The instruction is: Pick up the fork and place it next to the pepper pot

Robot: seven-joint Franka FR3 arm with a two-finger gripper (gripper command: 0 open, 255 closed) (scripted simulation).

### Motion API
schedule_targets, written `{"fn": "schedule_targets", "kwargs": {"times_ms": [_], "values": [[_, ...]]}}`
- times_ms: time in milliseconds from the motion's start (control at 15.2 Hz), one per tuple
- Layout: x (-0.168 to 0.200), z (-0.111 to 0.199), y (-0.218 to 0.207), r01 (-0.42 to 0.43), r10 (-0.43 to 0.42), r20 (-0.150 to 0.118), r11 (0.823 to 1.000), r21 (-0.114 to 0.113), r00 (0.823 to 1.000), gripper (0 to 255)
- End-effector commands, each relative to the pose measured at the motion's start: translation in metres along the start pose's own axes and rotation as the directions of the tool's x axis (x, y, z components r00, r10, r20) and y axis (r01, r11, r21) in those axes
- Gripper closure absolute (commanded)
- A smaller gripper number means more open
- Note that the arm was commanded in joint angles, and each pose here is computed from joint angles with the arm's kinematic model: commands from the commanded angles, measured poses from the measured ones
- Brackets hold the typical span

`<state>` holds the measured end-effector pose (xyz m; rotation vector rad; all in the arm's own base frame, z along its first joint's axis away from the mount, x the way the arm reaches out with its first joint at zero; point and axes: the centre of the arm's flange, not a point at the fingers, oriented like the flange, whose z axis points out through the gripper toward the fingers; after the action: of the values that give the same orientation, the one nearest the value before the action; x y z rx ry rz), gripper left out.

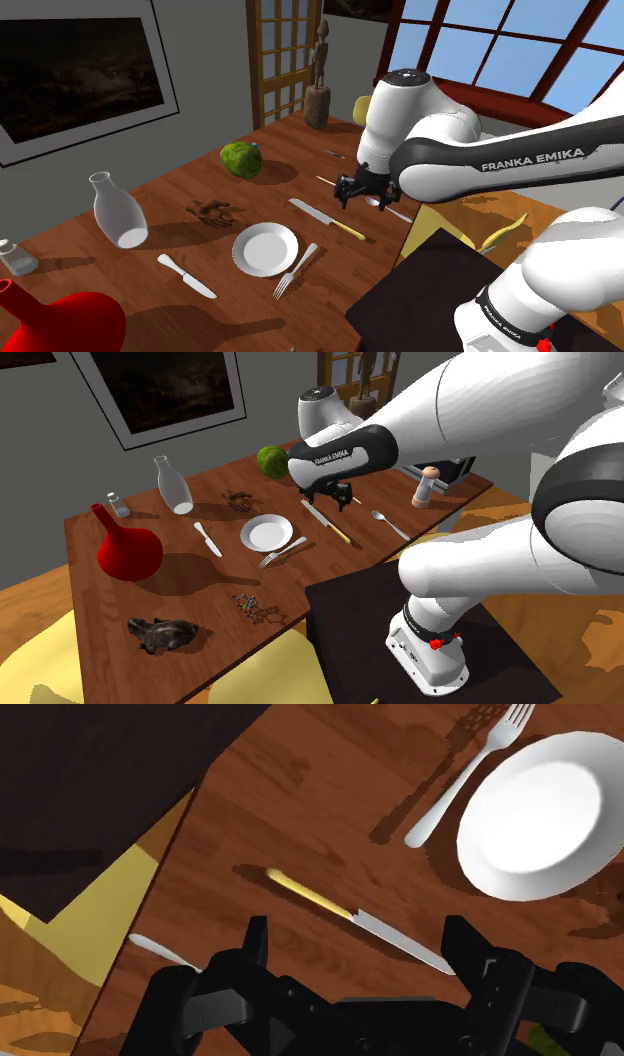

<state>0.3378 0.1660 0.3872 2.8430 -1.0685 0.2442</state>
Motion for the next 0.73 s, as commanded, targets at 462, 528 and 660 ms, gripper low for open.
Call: {"fn": "schedule_targets", "kwargs": {"times_ms": [462,528,660], "values": [[-0.032,0.090,-0.076,-0.233,0.234,0.020,0.972,-0.030,0.972,0],[-0.035,0.100,-0.084,-0.258,0.259,0.021,0.966,-0.034,0.966,0],[-0.039,0.121,-0.101,-0.307,0.308,0.024,0.951,-0.042,0.951,0]]}}
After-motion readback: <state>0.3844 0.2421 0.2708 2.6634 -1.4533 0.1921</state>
